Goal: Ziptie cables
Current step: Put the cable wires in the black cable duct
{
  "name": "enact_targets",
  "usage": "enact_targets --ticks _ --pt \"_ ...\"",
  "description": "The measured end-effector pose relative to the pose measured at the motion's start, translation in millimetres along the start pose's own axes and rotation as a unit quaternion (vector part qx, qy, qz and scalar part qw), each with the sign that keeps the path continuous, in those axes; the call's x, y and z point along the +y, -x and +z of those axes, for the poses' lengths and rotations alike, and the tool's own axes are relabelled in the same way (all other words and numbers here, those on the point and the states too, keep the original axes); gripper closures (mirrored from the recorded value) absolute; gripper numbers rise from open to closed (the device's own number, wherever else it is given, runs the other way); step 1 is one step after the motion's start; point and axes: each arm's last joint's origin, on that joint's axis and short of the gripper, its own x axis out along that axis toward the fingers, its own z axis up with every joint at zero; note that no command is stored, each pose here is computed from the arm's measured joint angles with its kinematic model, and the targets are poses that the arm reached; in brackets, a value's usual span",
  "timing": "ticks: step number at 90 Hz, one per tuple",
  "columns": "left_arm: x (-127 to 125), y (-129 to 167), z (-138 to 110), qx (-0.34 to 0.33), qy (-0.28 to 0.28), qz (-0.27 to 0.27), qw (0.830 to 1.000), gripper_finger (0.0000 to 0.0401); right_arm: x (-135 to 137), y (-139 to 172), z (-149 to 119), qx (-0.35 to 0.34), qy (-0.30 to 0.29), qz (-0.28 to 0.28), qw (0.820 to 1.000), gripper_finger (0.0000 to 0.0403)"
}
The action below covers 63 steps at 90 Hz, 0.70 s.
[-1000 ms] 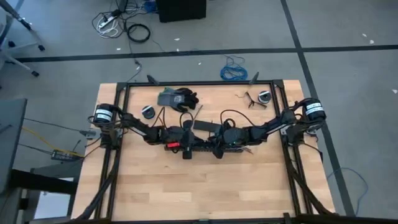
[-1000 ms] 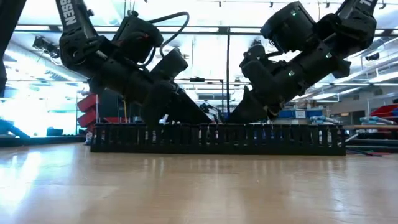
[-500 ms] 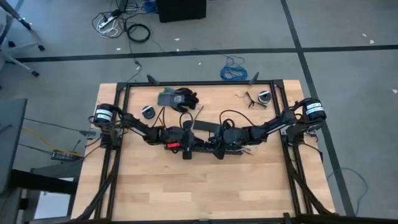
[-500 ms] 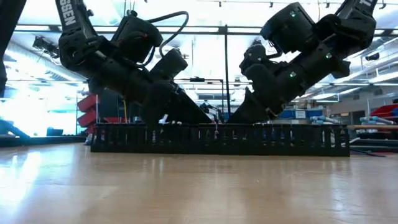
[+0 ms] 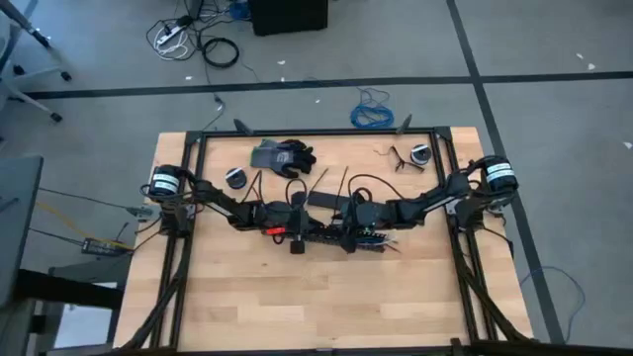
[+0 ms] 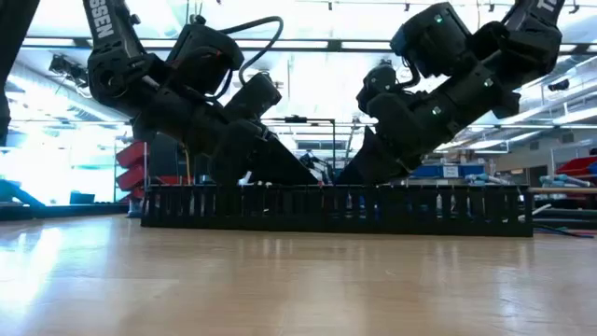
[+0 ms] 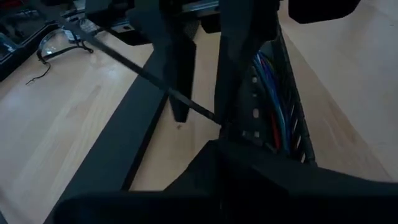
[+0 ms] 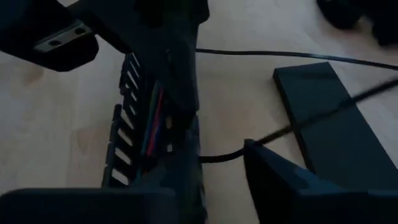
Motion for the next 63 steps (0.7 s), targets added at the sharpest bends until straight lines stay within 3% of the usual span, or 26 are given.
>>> enact_targets --ticks 19,42,63 --pt "0.0 0.0 0.1 0.0 0.0 0.0 1.0 0.0401 -2.0 -0.5 -0.8 0.007 0.0 -0.005 1.0 0.0228" --pt "0.4 0.0 0.2 -0.001 0.0 0.002 1.0 0.0401 -3.8 -0.2 -1.2 0.003 0.022 -0.039 0.999 0.0229" --pt "0.4 -0.1 0.3 -0.001 0.0 0.002 1.0 0.0401 -2.8 0.7 1.9 -0.007 0.027 -0.028 0.999 0.0227"
